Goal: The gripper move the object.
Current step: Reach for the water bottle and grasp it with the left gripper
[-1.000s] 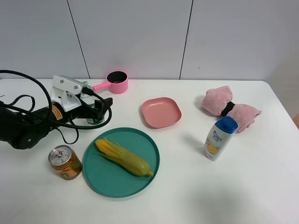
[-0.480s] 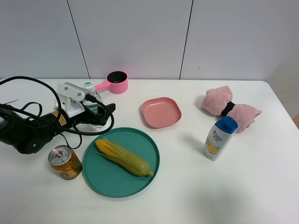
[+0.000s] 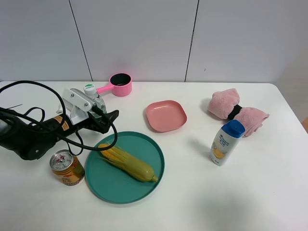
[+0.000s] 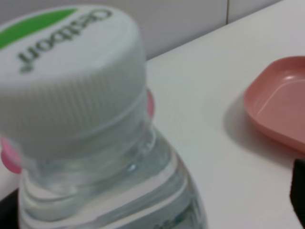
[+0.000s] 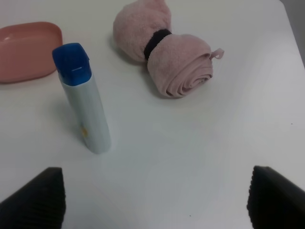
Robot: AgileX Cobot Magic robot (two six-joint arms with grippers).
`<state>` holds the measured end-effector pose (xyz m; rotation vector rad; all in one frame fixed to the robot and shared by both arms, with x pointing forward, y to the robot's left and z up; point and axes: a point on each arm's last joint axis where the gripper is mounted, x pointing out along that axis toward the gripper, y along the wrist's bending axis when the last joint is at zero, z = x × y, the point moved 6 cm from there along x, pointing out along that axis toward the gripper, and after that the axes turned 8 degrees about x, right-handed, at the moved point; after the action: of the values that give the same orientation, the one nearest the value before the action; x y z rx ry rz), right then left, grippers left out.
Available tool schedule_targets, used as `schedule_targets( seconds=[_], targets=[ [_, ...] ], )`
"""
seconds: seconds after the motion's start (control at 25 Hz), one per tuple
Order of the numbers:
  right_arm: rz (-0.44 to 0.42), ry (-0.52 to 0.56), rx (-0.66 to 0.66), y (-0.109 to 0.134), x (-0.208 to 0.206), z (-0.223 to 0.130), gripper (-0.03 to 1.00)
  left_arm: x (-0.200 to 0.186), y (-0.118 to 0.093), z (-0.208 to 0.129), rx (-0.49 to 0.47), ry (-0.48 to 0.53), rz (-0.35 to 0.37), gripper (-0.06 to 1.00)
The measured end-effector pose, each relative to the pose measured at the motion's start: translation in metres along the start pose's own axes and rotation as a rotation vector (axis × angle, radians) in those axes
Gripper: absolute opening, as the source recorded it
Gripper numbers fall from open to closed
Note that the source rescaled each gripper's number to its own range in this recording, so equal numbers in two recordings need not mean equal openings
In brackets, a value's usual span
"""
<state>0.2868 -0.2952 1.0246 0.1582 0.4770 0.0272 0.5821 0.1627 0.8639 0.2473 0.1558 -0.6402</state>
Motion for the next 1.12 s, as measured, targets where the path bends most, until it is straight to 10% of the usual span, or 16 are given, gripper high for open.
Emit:
schedule_targets(
  seconds=[0.96, 1.12],
  targets=[
    [0.0, 0.0, 0.0, 0.0, 0.0, 0.0, 1.0, -0.0001, 0.0005, 0.006, -0.025, -0.04, 0.003, 0.99],
    [0.0, 0.0, 0.0, 0.0, 0.0, 0.0, 1.0, -0.0002, 0.0012, 0.0067, -0.031, -0.044, 0.007, 0.64]
  ],
)
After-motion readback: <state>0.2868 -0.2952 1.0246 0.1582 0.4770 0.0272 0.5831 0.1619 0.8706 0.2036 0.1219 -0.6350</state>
